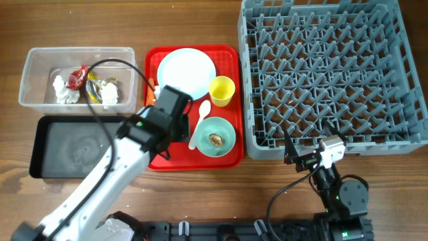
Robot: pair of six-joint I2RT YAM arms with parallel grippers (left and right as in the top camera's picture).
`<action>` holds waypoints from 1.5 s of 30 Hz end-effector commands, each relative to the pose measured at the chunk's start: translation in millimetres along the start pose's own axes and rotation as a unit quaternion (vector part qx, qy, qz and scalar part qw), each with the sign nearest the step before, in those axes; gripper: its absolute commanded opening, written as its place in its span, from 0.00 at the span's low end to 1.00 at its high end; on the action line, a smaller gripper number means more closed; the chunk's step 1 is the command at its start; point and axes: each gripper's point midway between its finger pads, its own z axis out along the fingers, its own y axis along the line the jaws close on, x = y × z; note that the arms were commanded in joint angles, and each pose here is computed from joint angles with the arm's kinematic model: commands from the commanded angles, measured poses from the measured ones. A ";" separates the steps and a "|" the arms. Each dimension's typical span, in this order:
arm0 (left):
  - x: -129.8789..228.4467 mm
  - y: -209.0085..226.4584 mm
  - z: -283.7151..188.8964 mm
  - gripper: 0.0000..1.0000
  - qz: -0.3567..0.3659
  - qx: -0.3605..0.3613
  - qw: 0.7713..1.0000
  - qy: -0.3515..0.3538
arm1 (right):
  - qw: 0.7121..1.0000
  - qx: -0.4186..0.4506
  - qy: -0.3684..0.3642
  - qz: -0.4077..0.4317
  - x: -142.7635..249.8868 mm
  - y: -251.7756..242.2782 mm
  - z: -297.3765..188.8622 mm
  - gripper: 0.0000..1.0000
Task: Sort waste into correct bins and load items into the dishwasher rack
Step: 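Lift the rice bowl and carry it left over the black tray, then tilt the held bowl to pour the rice onto the black tray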
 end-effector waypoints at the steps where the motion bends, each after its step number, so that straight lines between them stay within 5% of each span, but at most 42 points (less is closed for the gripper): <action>1: -30.5 35.3 -31.5 0.04 -0.011 -0.051 0.996 -0.078 | 1.000 0.010 -0.003 -0.005 -1.1 -3.7 -0.3 1.00; 10: -48.9 109.2 -69.0 0.04 -0.045 -0.157 0.976 -0.143 | 1.000 0.010 -0.003 -0.005 -1.1 -3.7 -0.3 1.00; 19: -47.0 121.6 -62.0 0.05 -0.023 -0.179 0.976 -0.122 | 1.000 0.010 -0.003 -0.005 -1.1 -3.7 -0.3 1.00; 31: -40.2 170.3 -52.7 0.04 -0.153 -0.033 0.983 -0.093 | 1.000 0.010 -0.003 -0.005 -1.1 -3.7 -0.3 1.00; 45: -39.5 235.0 -48.0 0.04 -0.247 0.197 0.935 -0.162 | 1.000 0.010 -0.003 -0.005 -1.1 -3.7 -0.3 1.00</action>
